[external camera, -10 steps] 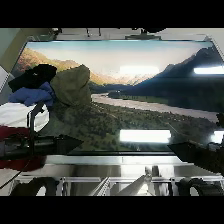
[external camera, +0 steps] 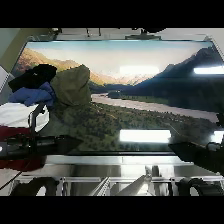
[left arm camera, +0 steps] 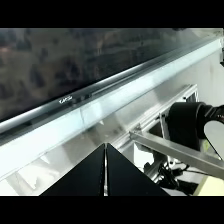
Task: Fold the shirts.
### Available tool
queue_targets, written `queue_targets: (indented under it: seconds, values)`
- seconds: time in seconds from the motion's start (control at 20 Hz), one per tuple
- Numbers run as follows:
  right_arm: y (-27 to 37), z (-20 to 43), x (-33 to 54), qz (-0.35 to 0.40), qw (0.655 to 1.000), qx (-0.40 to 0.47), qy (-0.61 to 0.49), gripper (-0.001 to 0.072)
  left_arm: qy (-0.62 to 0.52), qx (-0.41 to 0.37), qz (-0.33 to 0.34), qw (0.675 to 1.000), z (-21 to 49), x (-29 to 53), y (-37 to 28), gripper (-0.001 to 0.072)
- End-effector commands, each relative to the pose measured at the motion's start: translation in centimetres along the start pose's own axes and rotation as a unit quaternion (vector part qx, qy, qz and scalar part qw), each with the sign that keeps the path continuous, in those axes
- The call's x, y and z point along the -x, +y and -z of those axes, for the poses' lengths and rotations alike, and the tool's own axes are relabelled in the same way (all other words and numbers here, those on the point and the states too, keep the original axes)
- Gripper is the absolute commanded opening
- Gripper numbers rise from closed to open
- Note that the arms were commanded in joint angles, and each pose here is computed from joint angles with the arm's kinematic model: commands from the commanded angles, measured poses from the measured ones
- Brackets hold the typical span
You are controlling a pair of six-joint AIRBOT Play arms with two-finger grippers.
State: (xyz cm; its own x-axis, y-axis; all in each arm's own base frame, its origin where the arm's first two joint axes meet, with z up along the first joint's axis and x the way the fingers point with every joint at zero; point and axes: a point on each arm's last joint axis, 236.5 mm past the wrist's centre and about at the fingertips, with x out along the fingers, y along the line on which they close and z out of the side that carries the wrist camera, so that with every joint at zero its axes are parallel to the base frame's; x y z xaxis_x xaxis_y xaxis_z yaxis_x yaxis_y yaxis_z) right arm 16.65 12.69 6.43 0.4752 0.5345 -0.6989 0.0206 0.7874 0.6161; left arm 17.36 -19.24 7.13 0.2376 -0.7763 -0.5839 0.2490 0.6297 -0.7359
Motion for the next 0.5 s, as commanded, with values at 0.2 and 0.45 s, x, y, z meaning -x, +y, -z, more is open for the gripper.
queue_targets:
  seconds: [0.2,0.45]
  values:
    - [0.1,-2.1,0.1,-0.001,0.999,0.008,-0.044,0.0015,-0.067,0.001,-0.011,0.998,-3.1,0.2,0.5,-0.0001]
    - [0.3,-2.8,0.2,-0.007,0.998,0.007,-0.06,0.0015,-0.103,-0.013,-0.04,0.994,-5.2,1.2,1.3,-0.0001]
